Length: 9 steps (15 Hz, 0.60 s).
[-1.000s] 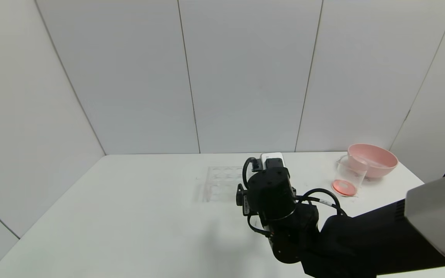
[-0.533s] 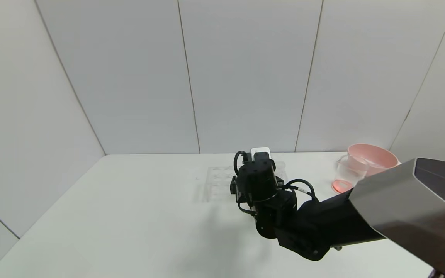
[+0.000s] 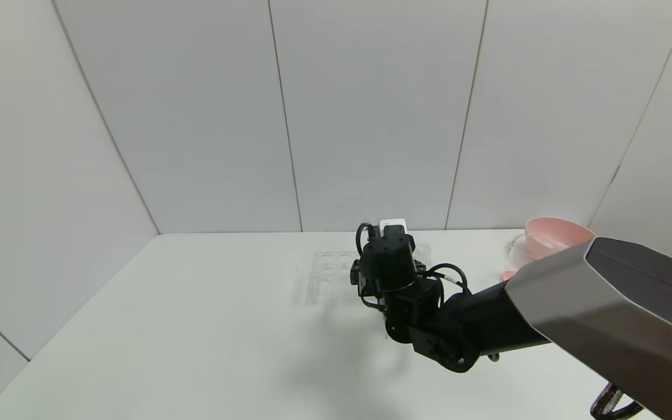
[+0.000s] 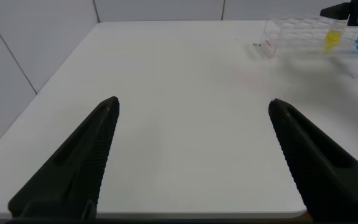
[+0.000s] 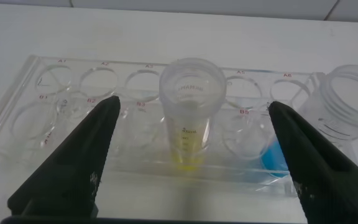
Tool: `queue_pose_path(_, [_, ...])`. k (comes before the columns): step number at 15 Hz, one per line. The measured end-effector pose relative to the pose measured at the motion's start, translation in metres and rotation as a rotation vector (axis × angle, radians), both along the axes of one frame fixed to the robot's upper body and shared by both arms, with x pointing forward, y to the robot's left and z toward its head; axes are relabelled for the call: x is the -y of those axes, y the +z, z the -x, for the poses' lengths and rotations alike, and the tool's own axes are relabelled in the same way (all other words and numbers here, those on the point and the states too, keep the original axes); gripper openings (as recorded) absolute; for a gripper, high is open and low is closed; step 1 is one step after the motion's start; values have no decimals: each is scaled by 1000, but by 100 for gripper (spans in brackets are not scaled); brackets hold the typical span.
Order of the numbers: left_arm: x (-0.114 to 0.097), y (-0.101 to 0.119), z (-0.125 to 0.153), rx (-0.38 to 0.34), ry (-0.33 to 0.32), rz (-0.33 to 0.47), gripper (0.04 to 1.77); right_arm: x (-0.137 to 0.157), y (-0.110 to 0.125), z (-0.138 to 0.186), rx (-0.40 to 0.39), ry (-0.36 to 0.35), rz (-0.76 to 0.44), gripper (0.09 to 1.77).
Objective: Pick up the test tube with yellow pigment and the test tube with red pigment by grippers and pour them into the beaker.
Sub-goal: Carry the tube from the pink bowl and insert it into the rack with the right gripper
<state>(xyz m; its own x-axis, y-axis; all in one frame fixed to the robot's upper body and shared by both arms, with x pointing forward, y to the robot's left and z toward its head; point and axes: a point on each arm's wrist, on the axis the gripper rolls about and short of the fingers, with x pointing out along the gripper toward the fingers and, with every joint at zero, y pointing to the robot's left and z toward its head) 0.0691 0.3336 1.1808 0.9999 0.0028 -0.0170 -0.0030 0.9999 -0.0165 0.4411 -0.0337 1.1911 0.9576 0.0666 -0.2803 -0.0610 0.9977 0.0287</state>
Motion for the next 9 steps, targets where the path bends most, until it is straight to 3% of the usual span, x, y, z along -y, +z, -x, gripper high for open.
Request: queue_pose_path(9, [0, 0, 0, 0, 0, 0, 172, 6, 1, -10, 1, 4, -15, 171])
